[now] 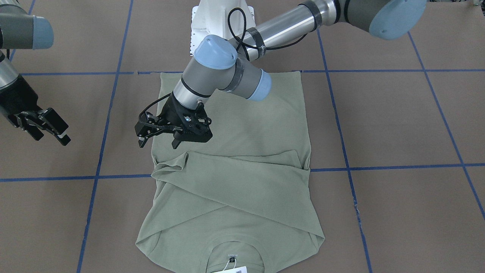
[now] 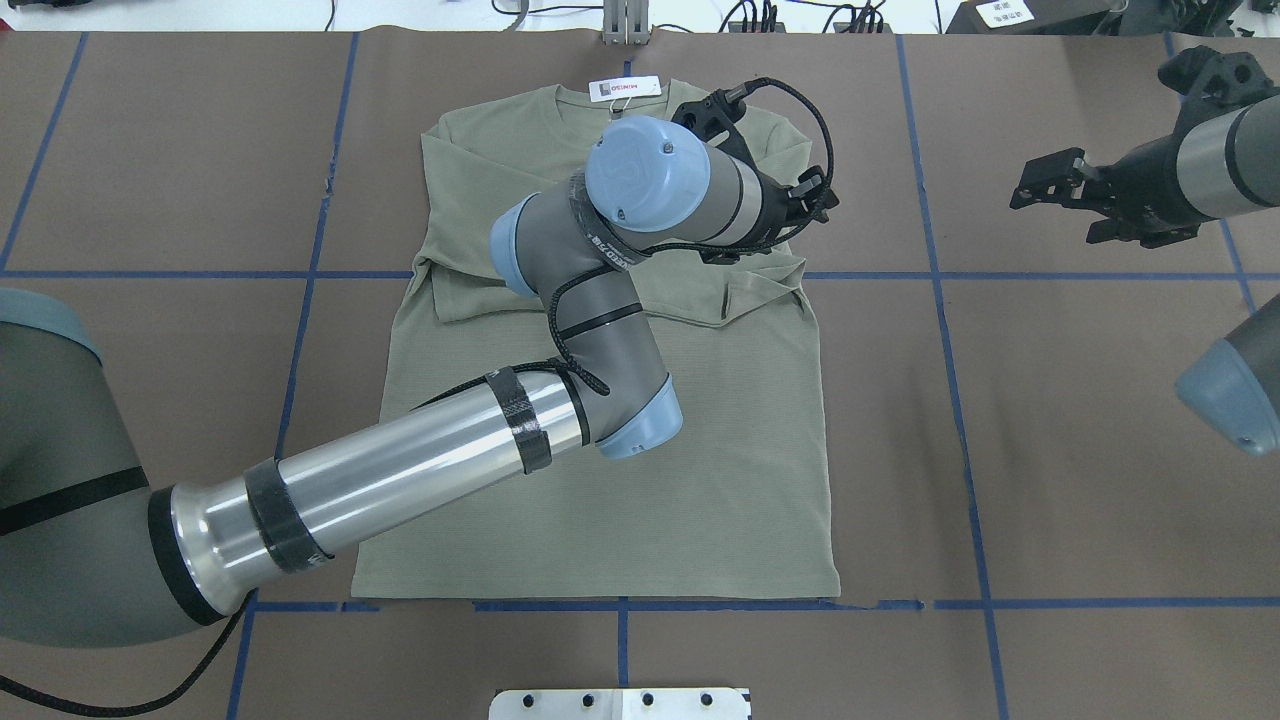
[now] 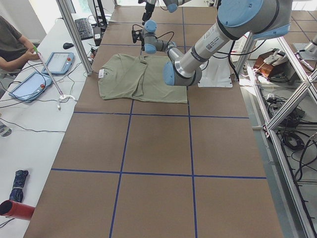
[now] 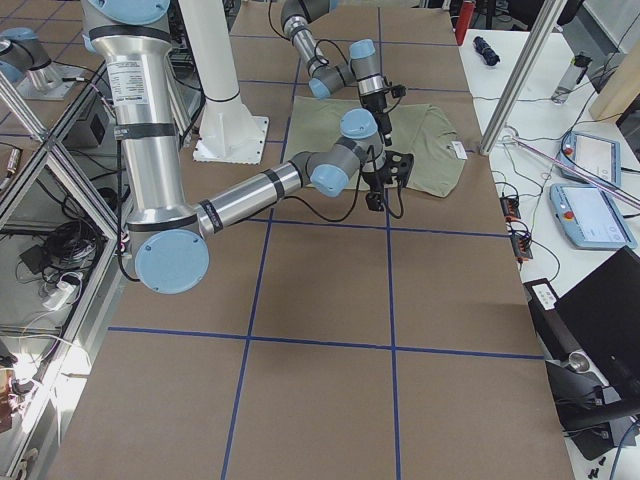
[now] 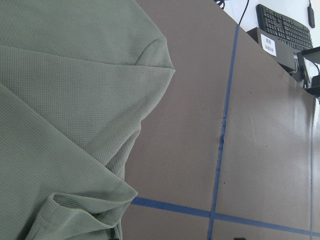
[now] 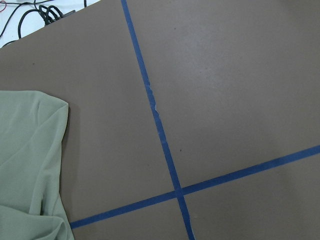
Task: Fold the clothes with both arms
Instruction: 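Fold the sleeve with the left gripper across the shirt while the right gripper withdraws, then release the sleeve and move the left gripper toward the hem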
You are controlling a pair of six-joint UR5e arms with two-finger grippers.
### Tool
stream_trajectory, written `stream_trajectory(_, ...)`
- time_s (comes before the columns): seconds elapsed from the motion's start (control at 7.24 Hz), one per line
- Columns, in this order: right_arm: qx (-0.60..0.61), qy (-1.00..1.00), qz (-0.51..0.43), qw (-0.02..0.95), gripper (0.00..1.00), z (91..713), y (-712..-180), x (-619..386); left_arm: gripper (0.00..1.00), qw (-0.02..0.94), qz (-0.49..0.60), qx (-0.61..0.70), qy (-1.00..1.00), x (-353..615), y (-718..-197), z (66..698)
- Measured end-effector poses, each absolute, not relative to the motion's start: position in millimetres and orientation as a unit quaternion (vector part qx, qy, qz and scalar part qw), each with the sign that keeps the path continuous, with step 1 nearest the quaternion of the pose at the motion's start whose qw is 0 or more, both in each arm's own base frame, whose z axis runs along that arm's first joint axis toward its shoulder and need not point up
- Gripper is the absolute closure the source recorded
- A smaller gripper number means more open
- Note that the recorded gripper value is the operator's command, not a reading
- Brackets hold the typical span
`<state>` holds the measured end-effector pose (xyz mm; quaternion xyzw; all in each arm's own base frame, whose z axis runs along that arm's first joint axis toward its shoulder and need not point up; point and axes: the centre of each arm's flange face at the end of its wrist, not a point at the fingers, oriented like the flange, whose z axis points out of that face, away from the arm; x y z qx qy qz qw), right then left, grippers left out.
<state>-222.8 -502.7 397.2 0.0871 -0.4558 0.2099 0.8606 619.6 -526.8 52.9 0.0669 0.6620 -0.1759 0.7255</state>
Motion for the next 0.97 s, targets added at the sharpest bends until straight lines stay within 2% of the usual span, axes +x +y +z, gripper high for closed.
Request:
stream_trajectory(0.28, 0.082, -0.464, 0.204, 0.858, 0.00, 377.9, -475.6, -268.9, 0.07, 0.726, -0.148, 0.063, 0.668, 550.6, -505.1, 108.4)
stream_trajectory(0.69, 0.077, -0.491, 0.248, 0.831, 0.00, 324.0, -363.7, -386.6, 0.07, 0.762, -0.101, 0.097, 0.633, 457.9, -455.4, 184.4)
stream_trajectory(0.97, 0.039, -0.482, 0.275, 0.831, 0.02, 315.1, -291.3, -437.1, 0.07, 0.773, -0.095, 0.098, 0.620, 430.8, -436.6, 212.0)
